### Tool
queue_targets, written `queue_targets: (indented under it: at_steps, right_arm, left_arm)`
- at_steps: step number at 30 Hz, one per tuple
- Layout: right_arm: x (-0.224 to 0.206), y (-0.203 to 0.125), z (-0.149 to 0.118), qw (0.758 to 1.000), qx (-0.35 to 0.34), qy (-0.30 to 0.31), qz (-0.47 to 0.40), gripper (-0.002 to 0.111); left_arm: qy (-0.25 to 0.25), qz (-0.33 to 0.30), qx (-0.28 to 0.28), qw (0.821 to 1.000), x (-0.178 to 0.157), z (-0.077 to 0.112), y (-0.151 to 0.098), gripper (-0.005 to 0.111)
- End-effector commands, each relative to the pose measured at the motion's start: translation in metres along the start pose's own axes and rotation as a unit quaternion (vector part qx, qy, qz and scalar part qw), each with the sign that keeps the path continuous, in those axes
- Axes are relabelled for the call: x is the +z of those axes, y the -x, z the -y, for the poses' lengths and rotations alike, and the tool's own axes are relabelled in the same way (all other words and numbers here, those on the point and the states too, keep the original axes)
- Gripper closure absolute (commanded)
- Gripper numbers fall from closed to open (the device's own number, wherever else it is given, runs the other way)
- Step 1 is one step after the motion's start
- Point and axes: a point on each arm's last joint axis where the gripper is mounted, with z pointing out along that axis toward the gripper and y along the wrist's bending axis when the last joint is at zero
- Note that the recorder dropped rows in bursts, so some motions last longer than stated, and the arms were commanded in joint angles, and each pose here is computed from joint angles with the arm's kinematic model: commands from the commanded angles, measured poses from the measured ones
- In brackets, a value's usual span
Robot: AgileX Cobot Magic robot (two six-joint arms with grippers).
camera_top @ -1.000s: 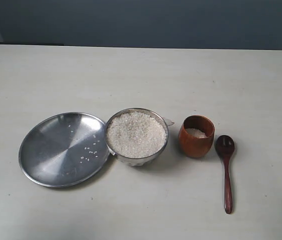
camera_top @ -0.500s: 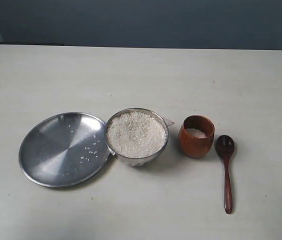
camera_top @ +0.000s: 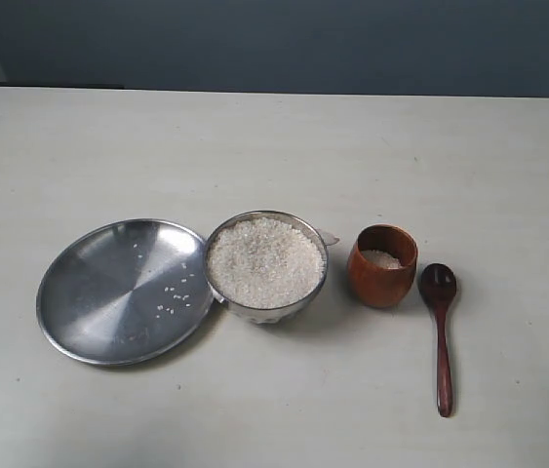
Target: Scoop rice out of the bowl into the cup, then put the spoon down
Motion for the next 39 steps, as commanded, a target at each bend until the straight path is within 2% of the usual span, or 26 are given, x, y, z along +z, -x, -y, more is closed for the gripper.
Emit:
queue_targets:
  at_steps: [1, 9, 12, 20, 22, 25, 27, 29, 32, 35, 39]
  right_arm:
    - [-0.001, 0.007, 0.001, 0.999, -0.014, -0.006, 0.041, 0.108]
    - [-0.008, 0.035, 0.000, 0.980, -0.007, -0.003, 0.201, 0.108]
    - [-0.008, 0.037, 0.000, 0.977, 0.014, 0.000, 0.211, 0.108]
    - [-0.008, 0.037, 0.002, 0.965, 0.158, 0.022, 0.208, 0.108]
    - [-0.008, 0.037, 0.002, 0.961, 0.183, 0.026, 0.207, 0.108]
    - [-0.009, 0.037, 0.003, 0.951, 0.222, 0.031, 0.212, 0.108]
    - [-0.009, 0.038, 0.004, 0.944, 0.250, 0.034, 0.214, 0.108]
    - [-0.009, 0.038, 0.004, 0.943, 0.249, 0.033, 0.217, 0.108]
    - [-0.009, 0.038, 0.004, 0.936, 0.277, 0.040, 0.215, 0.108]
    - [-0.009, 0.038, 0.003, 0.935, 0.285, 0.045, 0.207, 0.108]
    - [-0.020, 0.058, 0.001, 0.938, 0.266, 0.059, 0.213, 0.108]
  left_arm:
    - [0.000, 0.005, -0.001, 1.000, 0.000, 0.000, 0.000, 0.106]
    - [0.000, 0.005, -0.001, 1.000, 0.000, 0.000, 0.000, 0.106]
    - [0.000, 0.005, -0.001, 1.000, 0.000, 0.000, 0.000, 0.106]
    - [-0.002, 0.011, -0.008, 1.000, 0.000, 0.000, 0.001, 0.106]
    - [-0.010, 0.026, -0.039, 0.999, 0.000, 0.002, 0.004, 0.106]
    - [-0.032, 0.053, -0.139, 0.988, -0.001, 0.004, 0.009, 0.106]
    - [-0.047, 0.066, -0.213, 0.974, -0.001, 0.006, 0.012, 0.106]
    - [-0.055, 0.081, -0.266, 0.959, -0.002, 0.006, 0.015, 0.106]
    - [-0.073, 0.088, -0.368, 0.923, -0.002, 0.006, 0.018, 0.106]
    - [-0.080, 0.080, -0.387, 0.915, -0.002, 0.008, 0.018, 0.106]
    - [-0.102, 0.068, -0.361, 0.924, -0.007, 0.012, 0.027, 0.106]
